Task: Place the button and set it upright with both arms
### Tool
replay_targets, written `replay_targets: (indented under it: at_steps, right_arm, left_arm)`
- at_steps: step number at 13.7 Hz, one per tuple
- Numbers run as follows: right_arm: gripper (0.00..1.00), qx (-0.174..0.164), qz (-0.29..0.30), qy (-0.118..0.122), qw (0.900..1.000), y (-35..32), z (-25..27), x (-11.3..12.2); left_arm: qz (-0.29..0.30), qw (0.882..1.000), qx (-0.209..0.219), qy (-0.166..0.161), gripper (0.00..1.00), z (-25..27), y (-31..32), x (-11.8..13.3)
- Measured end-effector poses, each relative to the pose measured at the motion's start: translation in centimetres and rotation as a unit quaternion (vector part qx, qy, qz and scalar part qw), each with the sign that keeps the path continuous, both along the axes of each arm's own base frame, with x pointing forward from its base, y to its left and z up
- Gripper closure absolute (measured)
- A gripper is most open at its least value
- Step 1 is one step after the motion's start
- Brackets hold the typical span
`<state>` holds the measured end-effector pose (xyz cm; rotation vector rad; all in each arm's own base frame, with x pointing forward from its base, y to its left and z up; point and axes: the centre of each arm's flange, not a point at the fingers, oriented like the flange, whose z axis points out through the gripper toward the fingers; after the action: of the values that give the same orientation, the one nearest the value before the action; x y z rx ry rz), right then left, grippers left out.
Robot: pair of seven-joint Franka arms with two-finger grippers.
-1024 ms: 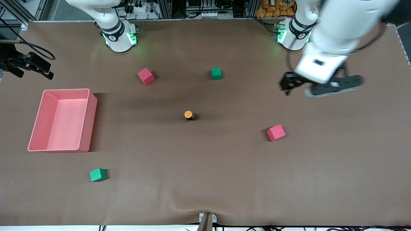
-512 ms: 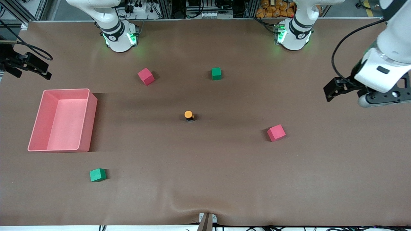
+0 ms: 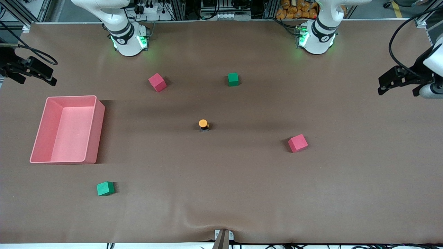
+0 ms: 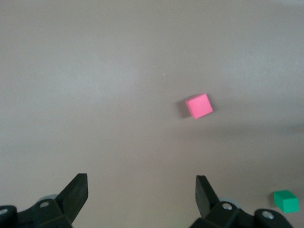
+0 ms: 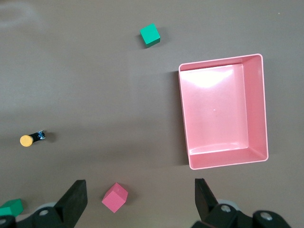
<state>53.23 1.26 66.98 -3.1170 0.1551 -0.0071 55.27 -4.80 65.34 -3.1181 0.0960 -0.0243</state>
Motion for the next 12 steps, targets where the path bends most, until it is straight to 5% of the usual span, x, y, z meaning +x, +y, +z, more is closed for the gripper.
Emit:
replay_targets:
  at_steps: [5, 12]
  right_arm:
    - [0.0, 0.0, -0.003, 0.001, 1.0, -0.3, -0.1, 0.0]
    - [0.0, 0.0, -0.009, 0.001, 1.0, -1.0, -0.1, 0.0]
  left_arm:
    - [-0.001, 1.0, 0.003, 0.011, 0.0, -0.4, 0.0, -2.8]
    - [-0.001, 1.0, 0.002, 0.008, 0.0, 0.0, -0.1, -3.1]
